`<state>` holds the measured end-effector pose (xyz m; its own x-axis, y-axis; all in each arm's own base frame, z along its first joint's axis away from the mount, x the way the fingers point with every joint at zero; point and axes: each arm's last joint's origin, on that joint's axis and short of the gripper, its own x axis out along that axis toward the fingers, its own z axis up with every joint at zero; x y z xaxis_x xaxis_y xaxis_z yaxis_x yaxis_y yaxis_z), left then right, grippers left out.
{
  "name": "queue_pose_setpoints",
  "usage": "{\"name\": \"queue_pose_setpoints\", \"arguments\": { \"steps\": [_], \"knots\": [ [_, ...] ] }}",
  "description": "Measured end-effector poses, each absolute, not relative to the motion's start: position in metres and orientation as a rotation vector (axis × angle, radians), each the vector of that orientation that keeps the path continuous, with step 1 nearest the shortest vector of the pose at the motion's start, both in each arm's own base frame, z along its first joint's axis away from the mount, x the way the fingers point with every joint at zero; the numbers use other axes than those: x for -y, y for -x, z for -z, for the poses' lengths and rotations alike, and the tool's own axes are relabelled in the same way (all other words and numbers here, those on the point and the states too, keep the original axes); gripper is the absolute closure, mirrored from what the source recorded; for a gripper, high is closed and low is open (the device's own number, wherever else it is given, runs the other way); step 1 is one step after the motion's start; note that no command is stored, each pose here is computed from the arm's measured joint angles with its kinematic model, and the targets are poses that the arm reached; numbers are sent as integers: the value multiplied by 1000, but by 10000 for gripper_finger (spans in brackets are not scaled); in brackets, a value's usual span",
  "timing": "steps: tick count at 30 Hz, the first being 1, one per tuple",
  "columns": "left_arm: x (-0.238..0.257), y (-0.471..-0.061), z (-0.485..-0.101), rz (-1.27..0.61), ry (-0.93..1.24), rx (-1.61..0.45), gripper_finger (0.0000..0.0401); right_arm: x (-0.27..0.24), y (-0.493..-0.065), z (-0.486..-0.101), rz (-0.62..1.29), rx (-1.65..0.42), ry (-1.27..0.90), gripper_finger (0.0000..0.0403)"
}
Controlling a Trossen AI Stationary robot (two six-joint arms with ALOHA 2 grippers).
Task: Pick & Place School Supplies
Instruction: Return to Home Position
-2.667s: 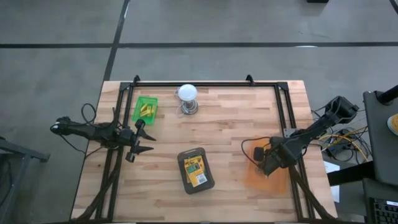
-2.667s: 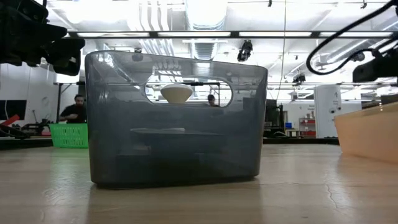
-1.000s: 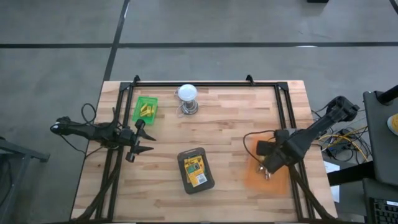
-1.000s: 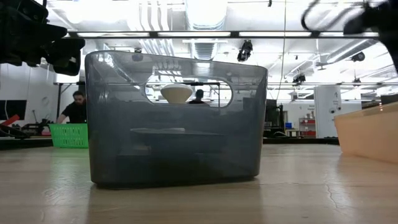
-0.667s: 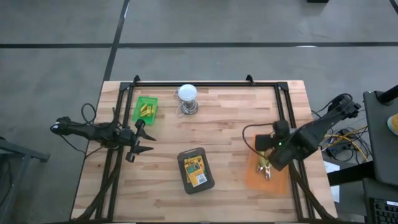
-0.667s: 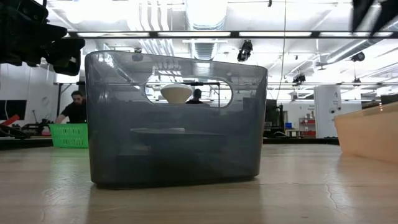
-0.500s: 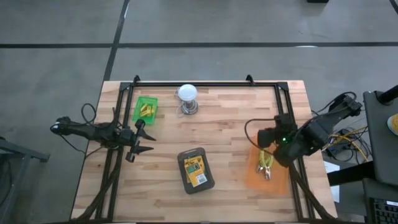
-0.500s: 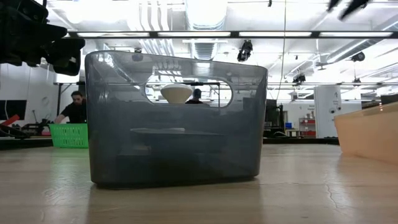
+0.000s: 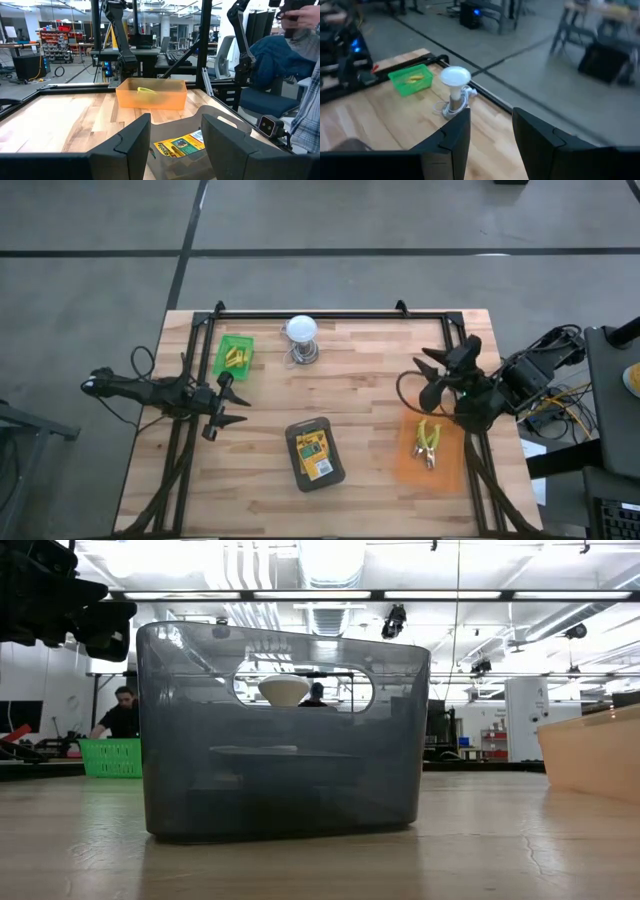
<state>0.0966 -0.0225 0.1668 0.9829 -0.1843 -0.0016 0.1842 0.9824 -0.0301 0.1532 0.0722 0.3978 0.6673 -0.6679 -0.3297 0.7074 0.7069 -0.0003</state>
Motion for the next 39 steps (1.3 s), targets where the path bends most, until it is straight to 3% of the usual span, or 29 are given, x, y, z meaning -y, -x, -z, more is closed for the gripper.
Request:
{"name": "queue_pose_setpoints", "arguments": {
  "steps": [22,39],
  "knots": [
    [22,-97,-167,185,30,-4,220,-56,-181,-426,494,-223,12,259],
    [23,-97,-167,186,30,-4,220,14,-218,-399,305,-84,59,259]
  ]
}}
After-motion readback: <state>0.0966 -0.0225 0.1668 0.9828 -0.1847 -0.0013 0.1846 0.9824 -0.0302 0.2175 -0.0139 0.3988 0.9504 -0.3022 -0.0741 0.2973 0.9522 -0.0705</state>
